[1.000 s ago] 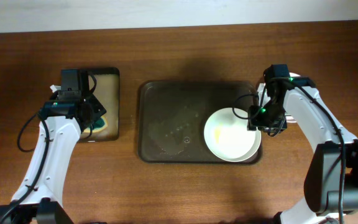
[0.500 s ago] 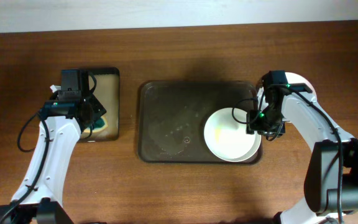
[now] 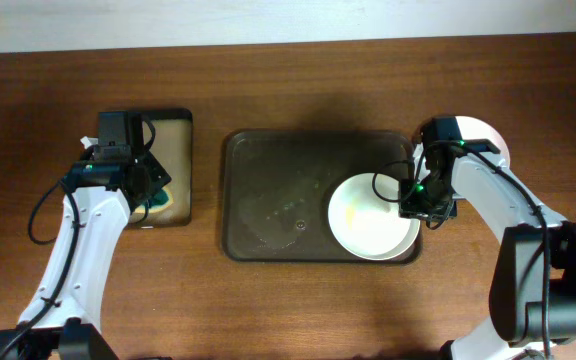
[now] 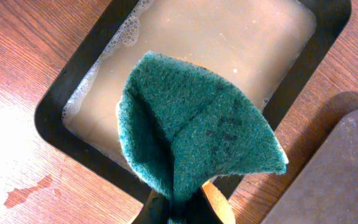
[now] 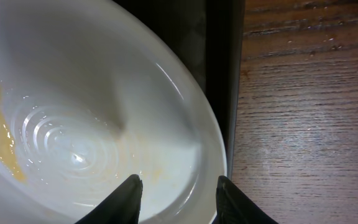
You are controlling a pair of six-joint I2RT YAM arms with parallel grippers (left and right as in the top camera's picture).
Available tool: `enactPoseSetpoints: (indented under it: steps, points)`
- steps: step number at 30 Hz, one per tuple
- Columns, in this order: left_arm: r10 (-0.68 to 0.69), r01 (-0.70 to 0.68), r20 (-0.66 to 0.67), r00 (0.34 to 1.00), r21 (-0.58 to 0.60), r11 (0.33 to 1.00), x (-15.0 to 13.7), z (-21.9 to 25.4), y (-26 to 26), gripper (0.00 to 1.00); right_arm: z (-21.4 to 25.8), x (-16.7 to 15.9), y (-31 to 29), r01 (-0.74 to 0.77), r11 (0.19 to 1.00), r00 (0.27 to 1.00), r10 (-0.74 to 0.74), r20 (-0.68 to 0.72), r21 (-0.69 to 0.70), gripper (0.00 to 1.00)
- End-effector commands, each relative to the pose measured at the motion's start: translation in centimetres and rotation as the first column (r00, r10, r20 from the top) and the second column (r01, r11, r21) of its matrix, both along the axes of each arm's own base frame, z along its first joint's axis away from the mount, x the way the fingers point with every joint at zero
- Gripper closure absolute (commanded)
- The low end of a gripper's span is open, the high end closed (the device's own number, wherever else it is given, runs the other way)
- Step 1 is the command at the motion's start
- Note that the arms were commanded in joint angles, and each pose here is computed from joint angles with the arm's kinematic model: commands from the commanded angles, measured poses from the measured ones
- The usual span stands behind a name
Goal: Clean dirty plates on tray and stack at the side
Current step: 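Release the pink plate and grip the white bowl rim with right gripper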
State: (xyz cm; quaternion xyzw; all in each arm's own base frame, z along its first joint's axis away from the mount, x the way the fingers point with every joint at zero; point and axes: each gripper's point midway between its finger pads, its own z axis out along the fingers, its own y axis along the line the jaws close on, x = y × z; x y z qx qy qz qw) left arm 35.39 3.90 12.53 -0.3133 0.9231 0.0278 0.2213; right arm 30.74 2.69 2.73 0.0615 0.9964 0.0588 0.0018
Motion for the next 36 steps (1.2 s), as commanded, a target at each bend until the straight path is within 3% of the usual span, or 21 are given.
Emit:
enactPoseSetpoints:
  steps: [1,4,8,12,26,36]
  points:
    - [-0.003,0.003,0.002,1.000,-0.005,1.000,0.0,0.0,0.0,1.00,-0.3,-0.3,0.2,-0.002,1.000,1.000,0.002,-0.013,0.006,0.60]
    - [-0.003,0.003,0.002,1.000,-0.005,1.000,0.0,0.0,0.0,1.00,-0.3,-0.2,0.1,-0.003,1.000,1.000,0.003,-0.012,0.000,0.58]
    - [-0.003,0.003,0.002,1.000,-0.005,1.000,0.0,0.0,0.0,1.00,-0.4,0.1,-1.0,-0.001,0.998,1.000,0.001,0.002,-0.062,0.48]
    - [-0.003,0.003,0.002,1.000,-0.005,1.000,0.0,0.0,0.0,1.00,-0.4,0.1,-1.1,-0.001,0.997,1.000,0.001,0.001,-0.073,0.47]
    - [-0.003,0.003,0.002,1.000,-0.005,1.000,0.0,0.0,0.0,1.00,-0.8,-0.3,0.3,0.023,1.000,1.000,-0.023,-0.008,0.011,0.57]
    - [-0.003,0.003,0.002,1.000,-0.005,1.000,0.0,0.0,0.0,1.00,-0.3,-0.3,2.6,0.021,0.989,1.000,-0.019,-0.015,0.143,0.57]
